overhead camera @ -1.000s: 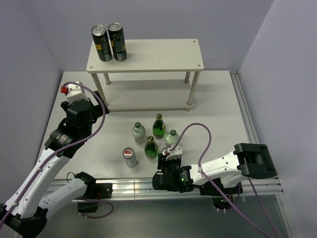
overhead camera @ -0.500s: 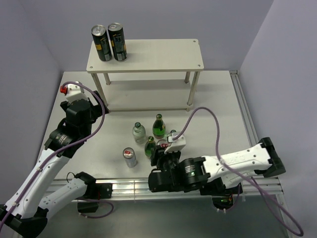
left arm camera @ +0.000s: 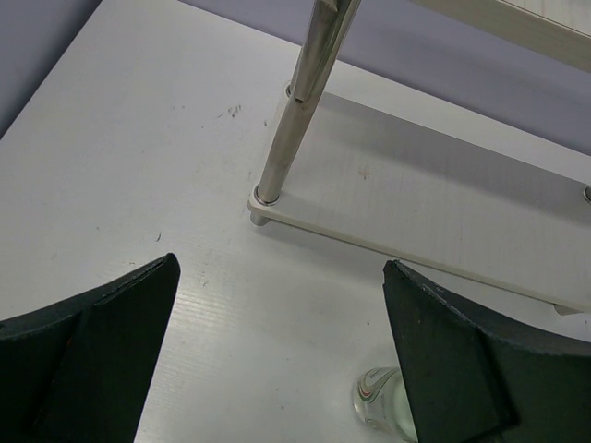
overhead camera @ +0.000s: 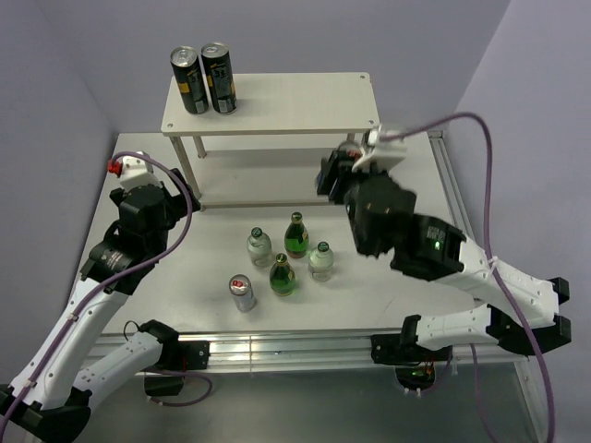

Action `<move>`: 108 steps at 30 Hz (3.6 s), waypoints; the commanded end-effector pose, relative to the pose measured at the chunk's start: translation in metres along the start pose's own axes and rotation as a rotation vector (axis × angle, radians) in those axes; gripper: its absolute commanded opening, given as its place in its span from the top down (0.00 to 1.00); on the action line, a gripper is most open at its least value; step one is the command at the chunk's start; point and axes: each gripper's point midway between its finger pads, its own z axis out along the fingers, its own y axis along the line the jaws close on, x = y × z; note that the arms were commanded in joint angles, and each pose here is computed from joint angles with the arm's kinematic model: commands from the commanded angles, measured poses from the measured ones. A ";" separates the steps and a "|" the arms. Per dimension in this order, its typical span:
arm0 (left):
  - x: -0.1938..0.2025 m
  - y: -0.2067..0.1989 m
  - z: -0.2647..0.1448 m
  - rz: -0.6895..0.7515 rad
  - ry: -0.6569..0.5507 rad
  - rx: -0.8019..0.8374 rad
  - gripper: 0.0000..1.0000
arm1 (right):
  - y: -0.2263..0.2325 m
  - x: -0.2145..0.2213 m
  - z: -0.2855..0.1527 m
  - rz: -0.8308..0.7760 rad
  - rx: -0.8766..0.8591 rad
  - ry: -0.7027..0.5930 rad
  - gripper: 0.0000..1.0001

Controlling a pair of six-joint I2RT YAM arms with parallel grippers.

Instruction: Place and organize the beverage onto the shelf

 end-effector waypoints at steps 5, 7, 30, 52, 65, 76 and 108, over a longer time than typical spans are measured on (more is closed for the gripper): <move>-0.006 -0.002 0.000 -0.008 -0.017 0.030 0.01 | 0.016 -0.136 0.068 -0.113 -0.020 -0.225 1.00; -0.007 -0.002 0.000 -0.013 -0.016 0.034 0.01 | 0.006 -0.162 0.084 -0.127 0.009 -0.256 1.00; 0.000 -0.004 0.008 0.000 0.015 0.038 0.01 | -0.083 -0.094 0.256 -0.061 0.126 -0.082 1.00; -0.001 -0.001 0.010 -0.004 0.013 0.027 0.01 | -0.091 -0.064 0.239 -0.027 0.145 -0.027 0.05; 0.030 -0.020 -0.026 -0.098 0.135 0.124 0.01 | -0.091 -0.060 0.102 0.068 0.089 -0.115 0.02; 0.097 -0.061 -0.077 -0.096 0.217 0.173 0.01 | -0.115 0.000 0.029 0.138 0.043 -0.047 0.02; 0.255 -0.061 -0.100 0.018 0.273 0.145 0.01 | -0.135 0.074 0.001 0.090 0.028 0.076 0.01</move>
